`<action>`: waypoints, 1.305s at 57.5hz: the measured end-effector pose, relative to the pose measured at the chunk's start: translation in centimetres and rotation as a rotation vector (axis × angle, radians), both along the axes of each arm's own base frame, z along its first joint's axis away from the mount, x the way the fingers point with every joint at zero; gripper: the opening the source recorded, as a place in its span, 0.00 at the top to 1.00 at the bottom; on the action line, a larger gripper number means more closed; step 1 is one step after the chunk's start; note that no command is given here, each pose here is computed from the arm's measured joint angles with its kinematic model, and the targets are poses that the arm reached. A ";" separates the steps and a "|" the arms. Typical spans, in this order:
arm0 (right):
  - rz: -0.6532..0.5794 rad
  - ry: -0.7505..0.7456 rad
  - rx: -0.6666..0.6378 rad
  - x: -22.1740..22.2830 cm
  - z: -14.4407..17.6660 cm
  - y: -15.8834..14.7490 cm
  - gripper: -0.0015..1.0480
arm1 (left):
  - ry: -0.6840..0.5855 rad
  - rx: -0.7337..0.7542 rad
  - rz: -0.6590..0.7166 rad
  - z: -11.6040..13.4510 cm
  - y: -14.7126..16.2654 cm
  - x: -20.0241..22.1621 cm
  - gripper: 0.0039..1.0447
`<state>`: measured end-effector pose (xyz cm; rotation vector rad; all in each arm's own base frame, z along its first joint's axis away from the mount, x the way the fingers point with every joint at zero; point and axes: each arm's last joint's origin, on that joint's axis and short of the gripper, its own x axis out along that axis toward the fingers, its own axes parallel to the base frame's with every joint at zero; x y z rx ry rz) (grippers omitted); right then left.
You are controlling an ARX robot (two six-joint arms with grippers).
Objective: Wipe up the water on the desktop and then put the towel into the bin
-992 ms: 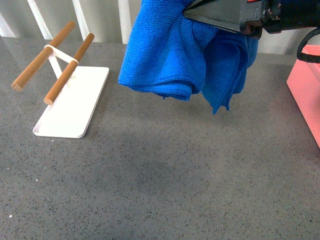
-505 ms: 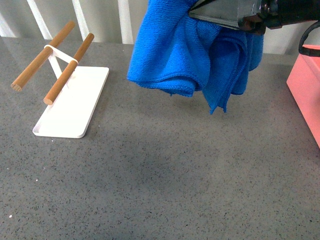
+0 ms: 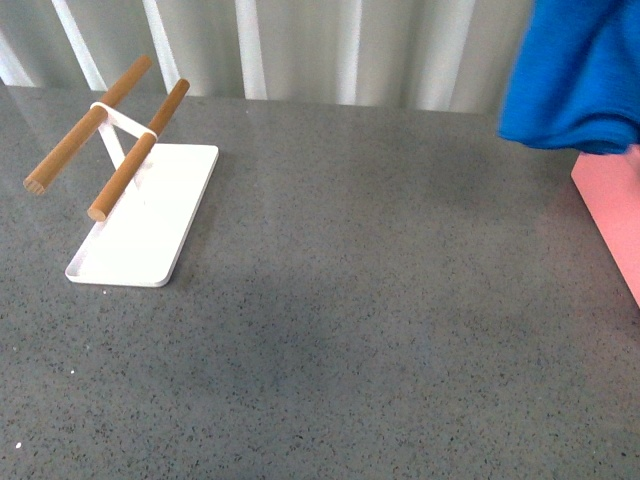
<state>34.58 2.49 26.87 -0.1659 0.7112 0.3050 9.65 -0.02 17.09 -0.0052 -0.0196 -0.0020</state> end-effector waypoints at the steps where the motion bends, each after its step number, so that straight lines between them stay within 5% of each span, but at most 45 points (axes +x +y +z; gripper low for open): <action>1: -0.010 -0.001 -0.010 0.0 0.0 -0.3 0.97 | 0.000 0.000 0.000 0.0 0.0 0.0 0.06; 26: -0.272 -0.002 -0.231 0.2 2.1 -8.8 0.97 | 0.000 0.000 0.000 0.0 0.0 0.0 0.06; 51: -0.371 0.177 -0.188 -0.8 -2.2 -14.7 0.97 | 0.000 0.000 0.000 0.0 0.0 0.0 0.06; 69: -0.363 0.134 -0.144 -0.8 -2.9 -16.7 0.96 | 0.000 0.000 0.000 0.0 0.0 0.0 0.06; 75: -0.352 0.133 -0.144 -0.7 -2.9 -16.6 0.76 | 0.000 0.000 0.000 0.0 0.0 0.0 0.06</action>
